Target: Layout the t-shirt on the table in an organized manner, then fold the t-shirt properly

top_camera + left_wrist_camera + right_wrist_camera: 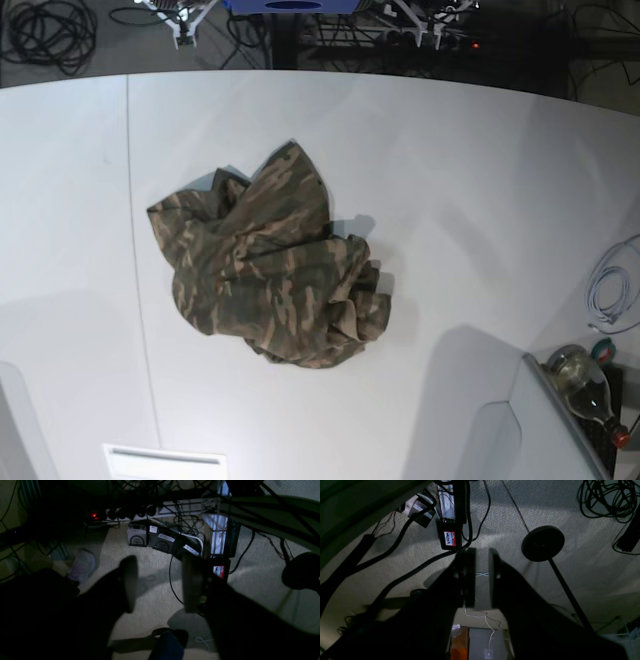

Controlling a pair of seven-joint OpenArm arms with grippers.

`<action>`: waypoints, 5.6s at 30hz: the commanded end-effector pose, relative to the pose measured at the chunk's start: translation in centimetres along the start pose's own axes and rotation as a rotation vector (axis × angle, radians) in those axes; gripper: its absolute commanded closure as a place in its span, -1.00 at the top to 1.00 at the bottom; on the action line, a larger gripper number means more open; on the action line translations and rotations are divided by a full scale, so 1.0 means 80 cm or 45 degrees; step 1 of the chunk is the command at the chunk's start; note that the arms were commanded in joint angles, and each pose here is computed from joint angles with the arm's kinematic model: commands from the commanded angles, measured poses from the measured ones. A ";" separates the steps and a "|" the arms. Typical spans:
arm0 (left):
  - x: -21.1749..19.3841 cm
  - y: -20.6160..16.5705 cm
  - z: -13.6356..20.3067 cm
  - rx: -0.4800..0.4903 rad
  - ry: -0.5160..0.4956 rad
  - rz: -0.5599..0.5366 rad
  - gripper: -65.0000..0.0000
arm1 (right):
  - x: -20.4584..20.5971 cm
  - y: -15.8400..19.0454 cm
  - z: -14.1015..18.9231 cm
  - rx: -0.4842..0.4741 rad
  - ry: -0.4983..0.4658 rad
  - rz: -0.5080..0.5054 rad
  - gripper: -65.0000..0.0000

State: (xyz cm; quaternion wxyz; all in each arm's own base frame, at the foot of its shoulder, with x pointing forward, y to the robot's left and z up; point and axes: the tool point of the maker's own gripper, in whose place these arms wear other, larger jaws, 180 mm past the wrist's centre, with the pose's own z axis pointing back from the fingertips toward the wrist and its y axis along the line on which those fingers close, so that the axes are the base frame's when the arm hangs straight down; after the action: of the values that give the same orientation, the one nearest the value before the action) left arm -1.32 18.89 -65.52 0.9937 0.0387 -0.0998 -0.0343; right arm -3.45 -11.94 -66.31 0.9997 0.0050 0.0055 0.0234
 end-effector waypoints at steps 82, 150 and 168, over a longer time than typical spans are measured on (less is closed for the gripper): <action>0.335 0.144 0.247 0.024 -0.731 0.318 -1.00 | 0.346 0.133 0.341 0.490 -0.959 0.352 0.32; 0.477 -0.033 0.218 -0.126 -0.892 -0.423 -0.35 | 0.383 0.182 0.338 0.304 -1.032 0.354 -1.00; 0.575 -0.094 0.136 -0.111 -0.878 -0.498 -0.35 | 0.333 0.030 0.345 0.069 -0.990 0.149 -1.00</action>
State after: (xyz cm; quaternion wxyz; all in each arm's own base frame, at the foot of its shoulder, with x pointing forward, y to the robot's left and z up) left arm 39.24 6.84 -48.29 0.8880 -0.0078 -0.3901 -0.2434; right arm 22.21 -8.40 -40.19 0.9342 0.0444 -0.3458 0.0755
